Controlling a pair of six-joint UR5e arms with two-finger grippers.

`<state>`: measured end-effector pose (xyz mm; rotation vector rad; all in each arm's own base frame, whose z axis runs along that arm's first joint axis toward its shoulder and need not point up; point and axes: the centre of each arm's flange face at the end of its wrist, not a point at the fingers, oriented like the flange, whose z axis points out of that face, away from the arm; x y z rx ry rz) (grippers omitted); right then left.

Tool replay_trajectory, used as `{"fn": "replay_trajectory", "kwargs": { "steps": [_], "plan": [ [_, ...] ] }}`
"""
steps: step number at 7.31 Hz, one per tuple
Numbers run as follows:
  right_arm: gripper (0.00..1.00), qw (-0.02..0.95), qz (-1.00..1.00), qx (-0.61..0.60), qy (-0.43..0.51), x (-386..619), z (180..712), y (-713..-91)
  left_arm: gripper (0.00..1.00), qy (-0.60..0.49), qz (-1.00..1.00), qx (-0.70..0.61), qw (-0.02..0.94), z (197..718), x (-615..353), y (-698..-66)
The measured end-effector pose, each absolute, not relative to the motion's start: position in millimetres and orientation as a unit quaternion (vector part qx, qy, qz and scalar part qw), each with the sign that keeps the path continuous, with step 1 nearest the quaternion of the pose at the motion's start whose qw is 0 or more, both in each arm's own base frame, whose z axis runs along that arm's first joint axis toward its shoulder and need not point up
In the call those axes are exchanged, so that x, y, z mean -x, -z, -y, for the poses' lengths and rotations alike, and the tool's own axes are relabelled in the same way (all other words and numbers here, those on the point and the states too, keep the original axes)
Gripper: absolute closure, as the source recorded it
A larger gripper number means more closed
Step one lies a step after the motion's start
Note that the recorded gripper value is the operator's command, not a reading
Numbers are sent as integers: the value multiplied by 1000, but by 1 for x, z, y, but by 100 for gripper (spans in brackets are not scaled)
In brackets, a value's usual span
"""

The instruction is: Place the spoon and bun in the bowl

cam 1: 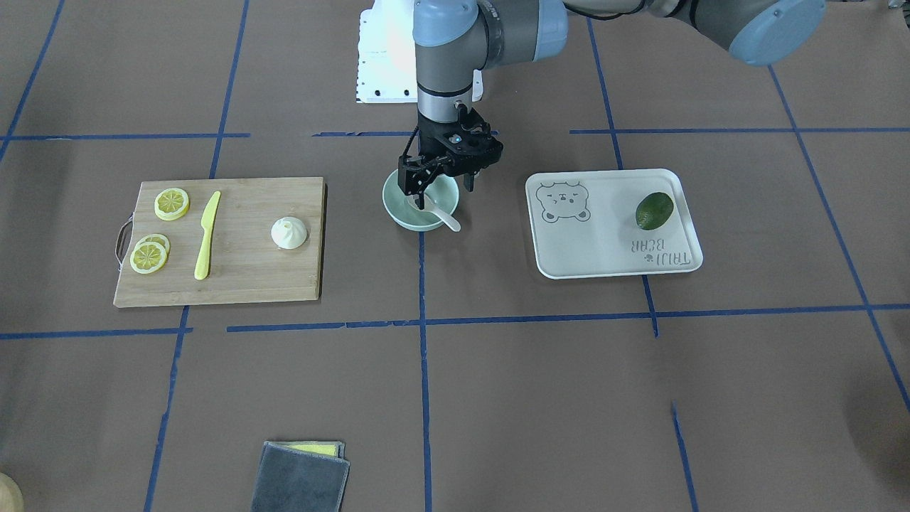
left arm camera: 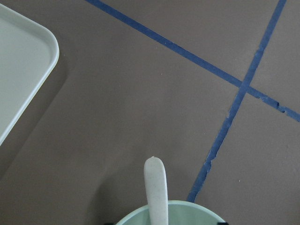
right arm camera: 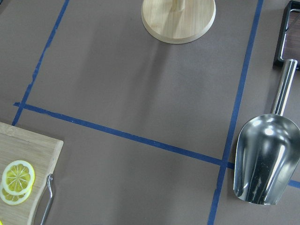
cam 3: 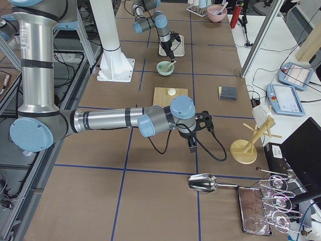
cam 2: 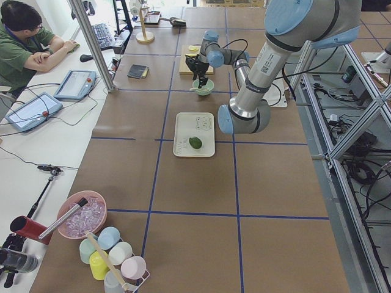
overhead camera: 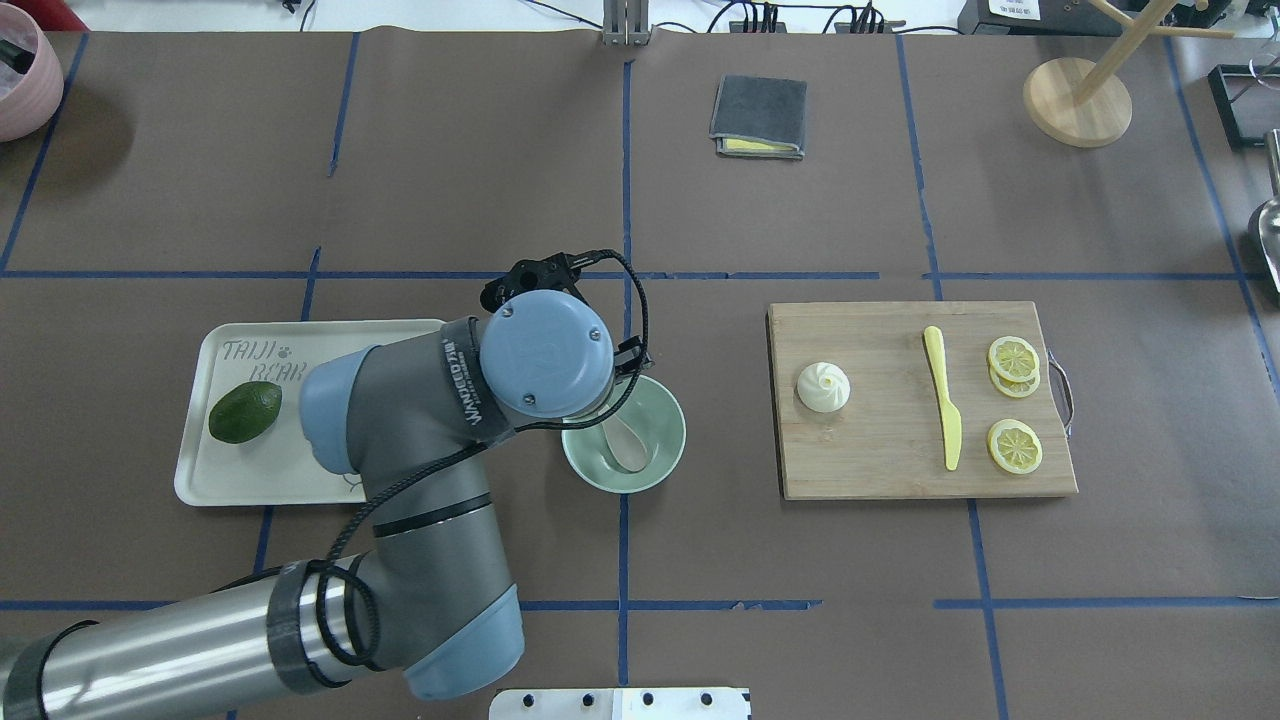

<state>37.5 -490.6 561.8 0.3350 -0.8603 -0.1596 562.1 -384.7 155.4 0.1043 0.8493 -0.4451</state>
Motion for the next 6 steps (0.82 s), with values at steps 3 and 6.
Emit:
{"fn": "replay_trajectory", "kwargs": {
  "steps": [3,6],
  "plan": [
    [0,886,417,-176,96,-26,490,-542,0,46,-413,-154,897,411,-447,-174],
    [0,877,423,-192,120,5,500,-499,0,-123,-357,-210,902,505,-268,-253]
  ]
}}
